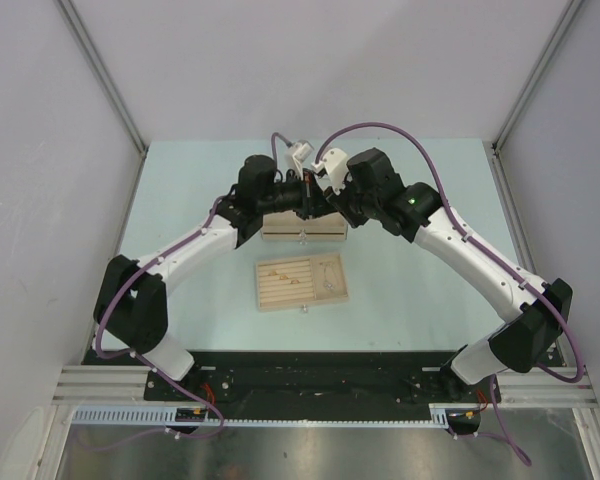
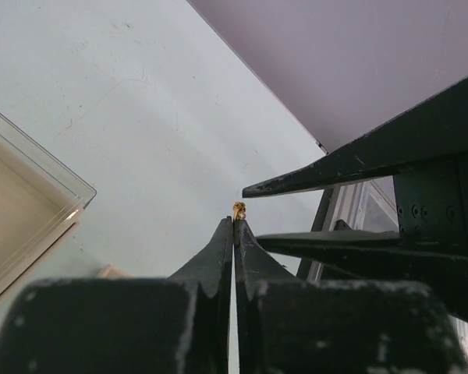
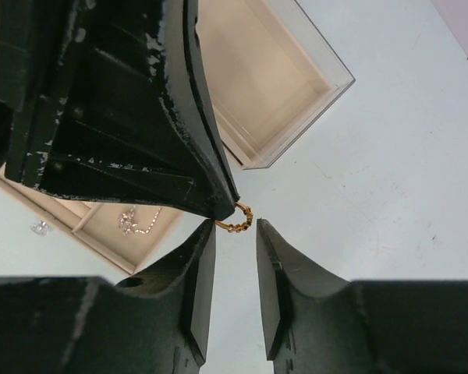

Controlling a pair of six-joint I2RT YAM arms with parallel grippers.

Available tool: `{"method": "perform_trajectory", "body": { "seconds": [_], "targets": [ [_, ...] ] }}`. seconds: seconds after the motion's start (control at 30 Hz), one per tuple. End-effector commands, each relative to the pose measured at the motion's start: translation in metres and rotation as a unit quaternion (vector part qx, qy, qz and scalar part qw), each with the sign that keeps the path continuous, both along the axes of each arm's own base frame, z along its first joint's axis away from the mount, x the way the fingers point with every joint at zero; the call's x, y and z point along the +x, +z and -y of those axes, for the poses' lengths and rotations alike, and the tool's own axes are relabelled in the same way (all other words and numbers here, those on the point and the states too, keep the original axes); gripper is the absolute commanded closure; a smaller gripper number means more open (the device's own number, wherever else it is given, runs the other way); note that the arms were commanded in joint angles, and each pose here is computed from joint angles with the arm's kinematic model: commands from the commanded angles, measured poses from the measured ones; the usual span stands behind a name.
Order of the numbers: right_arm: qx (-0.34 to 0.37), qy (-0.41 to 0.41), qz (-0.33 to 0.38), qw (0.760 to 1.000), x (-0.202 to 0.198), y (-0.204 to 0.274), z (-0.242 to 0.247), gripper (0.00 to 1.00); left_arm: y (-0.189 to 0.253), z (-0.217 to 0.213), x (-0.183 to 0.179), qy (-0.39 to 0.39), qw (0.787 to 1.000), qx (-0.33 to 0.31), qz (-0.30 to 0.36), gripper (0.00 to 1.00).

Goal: Organize the mixed jewelry

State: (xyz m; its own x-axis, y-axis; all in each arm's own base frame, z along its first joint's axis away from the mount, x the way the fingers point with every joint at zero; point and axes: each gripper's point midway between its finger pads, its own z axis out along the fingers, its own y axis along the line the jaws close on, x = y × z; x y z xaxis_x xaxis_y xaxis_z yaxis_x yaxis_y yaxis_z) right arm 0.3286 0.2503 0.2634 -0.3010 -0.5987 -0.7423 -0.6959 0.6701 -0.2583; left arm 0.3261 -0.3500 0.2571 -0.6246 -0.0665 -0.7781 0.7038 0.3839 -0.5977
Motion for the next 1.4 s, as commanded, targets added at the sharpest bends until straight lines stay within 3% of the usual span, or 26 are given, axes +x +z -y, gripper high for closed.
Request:
{"method": "perform_trajectory", "body": {
  "seconds": [0.0, 0.27, 0.43, 0.63, 1.37],
  "targets": [
    [0.052, 0.021, 0.002, 0.998, -0.007, 0.024, -0.009, 0.65, 0.033, 0.001, -0.012, -0.019, 0.998, -0.037, 0.038, 1.00],
    [0.183, 0.037, -0.047, 0.981, -0.011, 0.058, 0.022, 0.55, 0.048, -0.013, -0.021, -0.037, 0.995, -0.078, 0.050, 1.00],
    [0.287, 0.100, -0.080, 0.949, -0.025, 0.084, 0.029, 0.53, 0.062, -0.019, -0.039, -0.075, 0.989, -0.114, 0.060, 1.00],
    [0.341, 0.170, -0.131, 0.915, -0.045, 0.091, 0.017, 0.51, 0.073, -0.022, -0.050, -0.079, 0.982, -0.154, 0.072, 1.00],
    [0.331, 0.189, -0.163, 0.910, -0.041, 0.070, -0.005, 0.53, 0.076, -0.023, -0.054, -0.085, 0.981, -0.158, 0.073, 1.00]
  ]
}}
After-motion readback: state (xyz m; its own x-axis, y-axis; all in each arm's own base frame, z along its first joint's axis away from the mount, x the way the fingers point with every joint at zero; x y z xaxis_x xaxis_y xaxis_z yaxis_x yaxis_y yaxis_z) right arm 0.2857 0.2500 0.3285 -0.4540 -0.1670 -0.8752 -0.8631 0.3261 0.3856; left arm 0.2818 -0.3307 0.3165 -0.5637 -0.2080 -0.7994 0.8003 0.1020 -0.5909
